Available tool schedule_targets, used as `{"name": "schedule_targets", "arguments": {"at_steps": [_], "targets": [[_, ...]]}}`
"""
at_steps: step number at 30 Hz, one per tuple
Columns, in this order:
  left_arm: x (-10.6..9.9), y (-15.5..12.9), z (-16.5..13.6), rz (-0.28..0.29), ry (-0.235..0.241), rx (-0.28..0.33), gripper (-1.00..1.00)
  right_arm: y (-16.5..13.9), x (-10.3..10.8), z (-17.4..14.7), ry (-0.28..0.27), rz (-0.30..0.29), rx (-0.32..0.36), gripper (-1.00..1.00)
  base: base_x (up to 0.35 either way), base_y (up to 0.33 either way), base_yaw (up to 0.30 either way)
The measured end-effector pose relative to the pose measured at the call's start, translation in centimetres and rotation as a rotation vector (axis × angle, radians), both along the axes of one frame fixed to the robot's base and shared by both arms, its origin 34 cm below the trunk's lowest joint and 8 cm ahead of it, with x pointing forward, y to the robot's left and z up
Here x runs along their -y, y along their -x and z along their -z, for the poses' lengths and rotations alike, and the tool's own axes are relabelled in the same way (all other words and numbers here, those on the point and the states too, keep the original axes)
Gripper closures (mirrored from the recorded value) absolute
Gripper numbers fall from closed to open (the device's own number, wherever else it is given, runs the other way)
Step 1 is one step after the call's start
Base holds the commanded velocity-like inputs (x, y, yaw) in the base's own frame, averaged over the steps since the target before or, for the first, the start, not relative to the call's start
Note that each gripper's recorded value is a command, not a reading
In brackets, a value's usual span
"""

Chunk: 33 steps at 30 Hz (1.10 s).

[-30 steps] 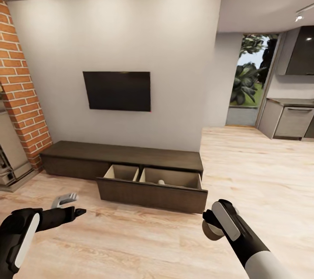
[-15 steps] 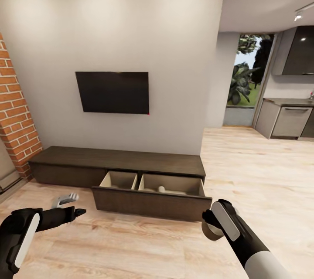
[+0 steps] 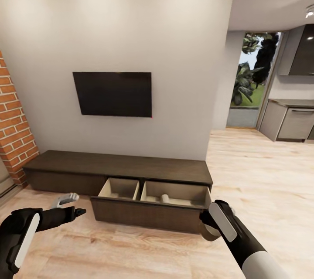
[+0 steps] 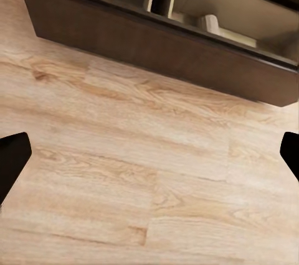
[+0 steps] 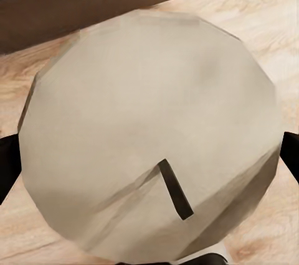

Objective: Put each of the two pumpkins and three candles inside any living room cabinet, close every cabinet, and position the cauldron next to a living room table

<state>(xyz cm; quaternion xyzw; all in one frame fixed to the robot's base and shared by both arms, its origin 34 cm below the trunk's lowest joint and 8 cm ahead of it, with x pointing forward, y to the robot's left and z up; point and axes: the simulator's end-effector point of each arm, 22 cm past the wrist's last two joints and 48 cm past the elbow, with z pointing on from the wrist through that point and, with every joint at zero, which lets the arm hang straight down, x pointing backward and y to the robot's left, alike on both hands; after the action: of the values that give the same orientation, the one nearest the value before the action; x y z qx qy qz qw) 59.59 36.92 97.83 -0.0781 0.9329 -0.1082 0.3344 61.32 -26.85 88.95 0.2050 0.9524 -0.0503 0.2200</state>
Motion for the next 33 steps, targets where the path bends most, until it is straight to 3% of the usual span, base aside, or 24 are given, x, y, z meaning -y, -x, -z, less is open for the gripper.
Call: {"name": "schedule_targets", "arguments": {"at_steps": [14, 18, 21, 23, 25, 26, 28, 30, 33], "targets": [[0.1, 0.0, -0.2, 0.002, 0.014, 0.006, -1.00, -0.3, -0.4, -0.4, -0.012, -0.011, 0.009, 1.00, 0.326, 0.121, 0.000], [0.0, 0.0, -0.3, 0.001, 0.019, 0.008, -1.00, -2.5, -2.5, -4.7, -0.058, -0.078, 0.102, 1.00, 0.326, 0.087, 0.000], [0.6, -0.1, -0.5, 0.016, 0.041, 0.015, -1.00, -2.7, -4.1, -6.6, -0.114, -0.123, 0.134, 1.00, 0.322, 0.020, 0.000], [1.9, -0.1, -1.2, 0.063, 0.100, 0.034, -1.00, -2.2, -4.8, -6.5, -0.146, -0.133, 0.128, 1.00, 0.311, 0.006, 0.000], [3.6, 0.1, -3.1, 0.158, 0.203, 0.074, -1.00, -2.0, -5.1, -6.4, -0.162, -0.136, 0.125, 1.00, 0.314, 0.002, 0.000], [5.1, 0.8, -5.1, 0.254, 0.303, 0.108, -1.00, -1.9, -5.2, -6.4, -0.169, -0.138, 0.124, 1.00, 0.323, 0.001, 0.000], [7.5, 2.3, -7.8, 0.389, 0.451, 0.141, -1.00, -1.8, -5.4, -6.4, -0.173, -0.140, 0.124, 1.00, 0.327, 0.000, 0.000], [8.1, 3.0, -8.6, 0.434, 0.499, 0.147, -1.00, -1.8, -5.4, -6.4, -0.174, -0.140, 0.124, 1.00, 0.277, 0.000, 0.000], [8.5, 3.4, -9.2, 0.459, 0.526, 0.151, -1.00, -1.8, -5.6, -6.3, -0.179, -0.138, 0.120, 1.00, 0.088, 0.000, -0.118]]}}
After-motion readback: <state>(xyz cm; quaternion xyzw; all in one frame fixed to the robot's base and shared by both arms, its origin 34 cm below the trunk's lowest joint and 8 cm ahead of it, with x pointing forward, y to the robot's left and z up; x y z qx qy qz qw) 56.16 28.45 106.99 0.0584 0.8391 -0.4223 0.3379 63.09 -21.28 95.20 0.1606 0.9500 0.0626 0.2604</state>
